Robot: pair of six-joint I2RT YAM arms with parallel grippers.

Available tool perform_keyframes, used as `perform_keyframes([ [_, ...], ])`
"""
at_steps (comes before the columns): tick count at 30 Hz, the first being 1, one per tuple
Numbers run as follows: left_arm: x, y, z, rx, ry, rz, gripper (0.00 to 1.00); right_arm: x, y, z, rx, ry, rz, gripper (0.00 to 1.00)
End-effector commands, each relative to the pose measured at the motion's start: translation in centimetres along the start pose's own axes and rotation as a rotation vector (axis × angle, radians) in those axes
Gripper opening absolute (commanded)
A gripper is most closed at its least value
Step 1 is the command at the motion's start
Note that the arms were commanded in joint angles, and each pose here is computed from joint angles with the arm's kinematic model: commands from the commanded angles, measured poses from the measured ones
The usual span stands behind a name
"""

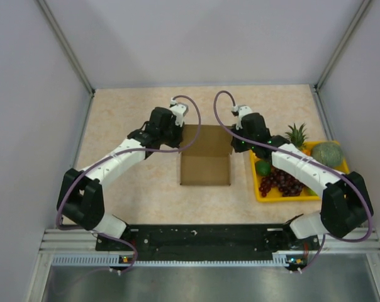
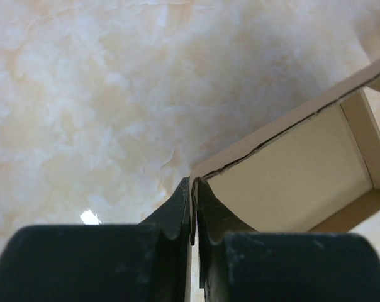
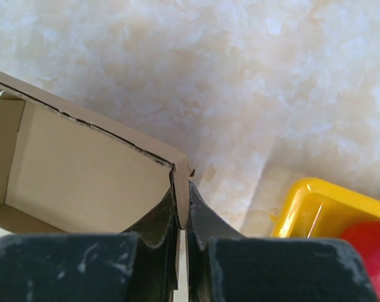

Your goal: Fold the paper box

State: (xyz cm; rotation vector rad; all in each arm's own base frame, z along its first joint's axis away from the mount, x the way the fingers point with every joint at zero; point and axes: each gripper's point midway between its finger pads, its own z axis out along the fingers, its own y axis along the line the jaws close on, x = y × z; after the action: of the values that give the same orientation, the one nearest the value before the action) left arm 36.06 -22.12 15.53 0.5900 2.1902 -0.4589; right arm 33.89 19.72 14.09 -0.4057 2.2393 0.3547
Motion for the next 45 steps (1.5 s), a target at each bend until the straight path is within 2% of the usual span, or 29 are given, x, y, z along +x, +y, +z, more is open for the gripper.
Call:
perform_keyframes([
  [1,-1.6,1.9,-1.0,-0.256,-0.12,-0.149,0.0,-2.2,0.6,-0.6,0.103,-0.124,0.109,0.0],
  [6,-1.2,1.3,-0.1,-0.387,-0.157,-0.219,0.0,-1.6,2.7,-0.1,0.192,-0.163,0.259,0.0],
  [9,-1.0,1.9,-0.2,-0.523,-0.175,-0.281,0.0,-1.3,3.6,-0.2,0.258,-0.203,0.311,0.0],
  [13,-0.2,2.5,-0.2,-0.625,-0.187,-0.41,0.0,-1.0,3.9,-0.1,0.343,-0.257,0.368,0.0],
  [20,0.7,2.1,-0.2,-0.616,-0.215,-0.468,0.0,-1.1,4.1,-0.2,0.445,-0.364,0.44,0.0],
  [29,0.7,1.7,-0.8,-0.546,-0.283,-0.453,0.0,-1.3,4.3,-0.4,0.438,-0.391,0.384,0.0],
  [32,1.0,1.7,-0.8,-0.551,-0.267,-0.442,0.0,-1.4,4.8,-0.7,0.4,-0.357,0.287,0.01],
  [36,0.6,1.6,-0.7,-0.535,-0.28,-0.401,0.0,-0.4,6.5,-1.3,0.232,-0.3,0.091,0.2],
  [37,0.5,1.6,-0.8,-0.528,-0.277,-0.375,0.0,-0.8,6.7,-2.2,0.195,-0.313,0.083,0.27],
  [39,0.3,1.6,-0.9,-0.521,-0.288,-0.362,0.0,-0.3,6.8,-2.9,0.138,-0.296,0.037,0.34],
  [41,0.1,1.3,-1.1,-0.503,-0.284,-0.346,0.21,-0.3,6.5,-4.1,0.089,-0.289,0.027,0.52],
  [43,-0.2,0.9,-1.5,-0.473,-0.289,-0.331,0.41,0.8,6.4,-4.5,0.019,-0.241,-0.015,0.62],
  [45,-0.3,0.3,-2.2,-0.432,-0.287,-0.316,0.51,0.5,5.8,-5.4,-0.061,-0.239,-0.016,0.66],
])
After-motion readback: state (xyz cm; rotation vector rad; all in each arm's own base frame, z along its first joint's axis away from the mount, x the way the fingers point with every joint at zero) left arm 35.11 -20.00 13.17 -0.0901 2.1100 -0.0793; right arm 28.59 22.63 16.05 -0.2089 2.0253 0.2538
